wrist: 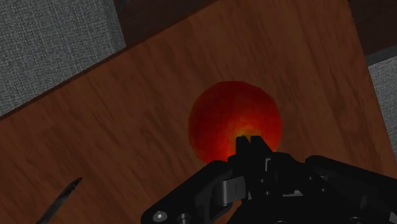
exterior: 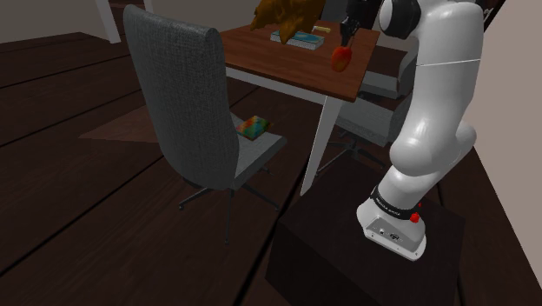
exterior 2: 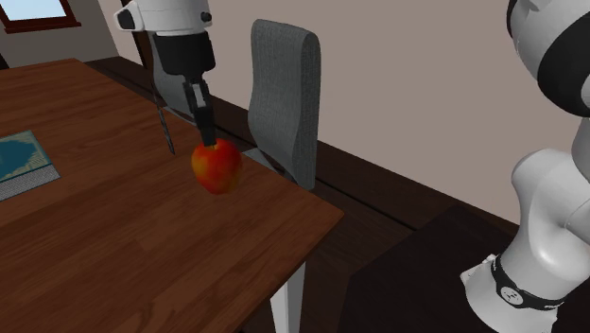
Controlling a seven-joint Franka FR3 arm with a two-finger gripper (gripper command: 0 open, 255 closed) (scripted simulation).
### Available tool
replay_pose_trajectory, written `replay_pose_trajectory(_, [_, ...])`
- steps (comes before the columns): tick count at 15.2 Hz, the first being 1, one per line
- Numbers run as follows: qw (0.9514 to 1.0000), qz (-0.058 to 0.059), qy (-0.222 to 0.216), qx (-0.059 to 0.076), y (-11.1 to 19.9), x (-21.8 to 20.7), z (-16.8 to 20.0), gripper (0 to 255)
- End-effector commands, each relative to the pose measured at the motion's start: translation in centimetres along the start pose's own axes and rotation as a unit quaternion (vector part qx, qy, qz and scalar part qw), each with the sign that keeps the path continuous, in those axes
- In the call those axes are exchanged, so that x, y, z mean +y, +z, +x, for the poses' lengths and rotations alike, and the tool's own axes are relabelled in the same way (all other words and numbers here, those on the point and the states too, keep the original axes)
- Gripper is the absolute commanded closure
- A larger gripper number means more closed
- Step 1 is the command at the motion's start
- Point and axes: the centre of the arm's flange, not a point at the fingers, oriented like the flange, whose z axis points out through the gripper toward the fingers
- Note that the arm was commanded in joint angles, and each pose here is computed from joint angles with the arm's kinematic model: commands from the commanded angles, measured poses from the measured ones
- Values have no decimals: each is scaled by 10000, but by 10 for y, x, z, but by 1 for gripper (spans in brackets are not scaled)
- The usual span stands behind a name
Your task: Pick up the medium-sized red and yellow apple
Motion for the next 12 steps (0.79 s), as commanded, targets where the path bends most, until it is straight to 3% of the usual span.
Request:
replay_pose_trajectory(1, [10000,0,0,-1,-11,-2,0,255])
replay_pose_trajectory(12, [10000,0,0,-1,-65,-6,0,255])
